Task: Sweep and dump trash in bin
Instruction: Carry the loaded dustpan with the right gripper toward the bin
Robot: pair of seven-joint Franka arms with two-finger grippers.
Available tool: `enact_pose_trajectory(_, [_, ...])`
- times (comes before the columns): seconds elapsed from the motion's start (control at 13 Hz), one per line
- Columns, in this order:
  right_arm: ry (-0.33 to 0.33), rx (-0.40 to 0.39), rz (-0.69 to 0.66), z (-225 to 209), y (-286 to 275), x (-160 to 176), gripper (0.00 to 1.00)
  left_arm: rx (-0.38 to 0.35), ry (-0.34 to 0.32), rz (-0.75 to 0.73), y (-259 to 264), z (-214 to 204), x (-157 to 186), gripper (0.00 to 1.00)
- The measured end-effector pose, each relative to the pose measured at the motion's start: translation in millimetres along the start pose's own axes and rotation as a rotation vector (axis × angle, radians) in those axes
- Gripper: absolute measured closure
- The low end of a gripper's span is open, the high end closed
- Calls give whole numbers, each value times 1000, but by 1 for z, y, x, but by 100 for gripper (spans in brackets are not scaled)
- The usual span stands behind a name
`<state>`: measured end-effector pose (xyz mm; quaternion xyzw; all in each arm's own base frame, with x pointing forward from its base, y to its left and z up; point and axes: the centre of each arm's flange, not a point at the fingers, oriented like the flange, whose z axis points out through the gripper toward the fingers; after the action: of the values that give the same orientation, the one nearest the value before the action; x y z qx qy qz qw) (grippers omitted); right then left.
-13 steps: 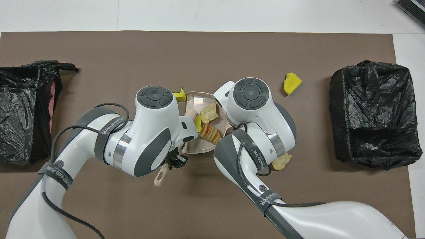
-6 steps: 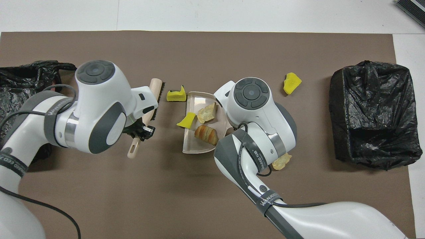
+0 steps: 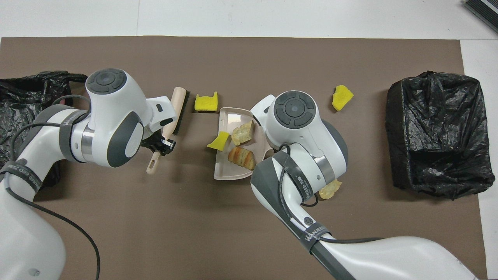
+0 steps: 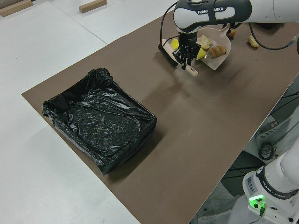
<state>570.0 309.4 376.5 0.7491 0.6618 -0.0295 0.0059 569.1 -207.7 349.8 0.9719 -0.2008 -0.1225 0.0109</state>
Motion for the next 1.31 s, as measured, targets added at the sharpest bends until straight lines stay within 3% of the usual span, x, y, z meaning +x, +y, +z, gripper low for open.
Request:
enact_pose_trajectory(0.23, [0,0,0,0,0,0,68,7,-17,45,29,2,-1,74])
enact_pose_trajectory(0.54, [0,0,1,0,0,0,68,2,-207,79,50,3,-31,74])
enact_pose_trajectory(0.77, [-1,1,1,0,0,-1,68,4,-268,96,60,-13,-51,74])
enact_pose_trajectory(1.0, [-1,1,1,0,0,-1,68,38,-236,92,52,-25,-52,74])
enact_pose_trajectory(1.15, [-1,0,3,-1,1,-3,68,48,-149,69,36,-29,-41,74])
enact_pose_trajectory(1.31, [1,-2,8,-2,7,-12,68,40,-108,27,12,-32,-37,74])
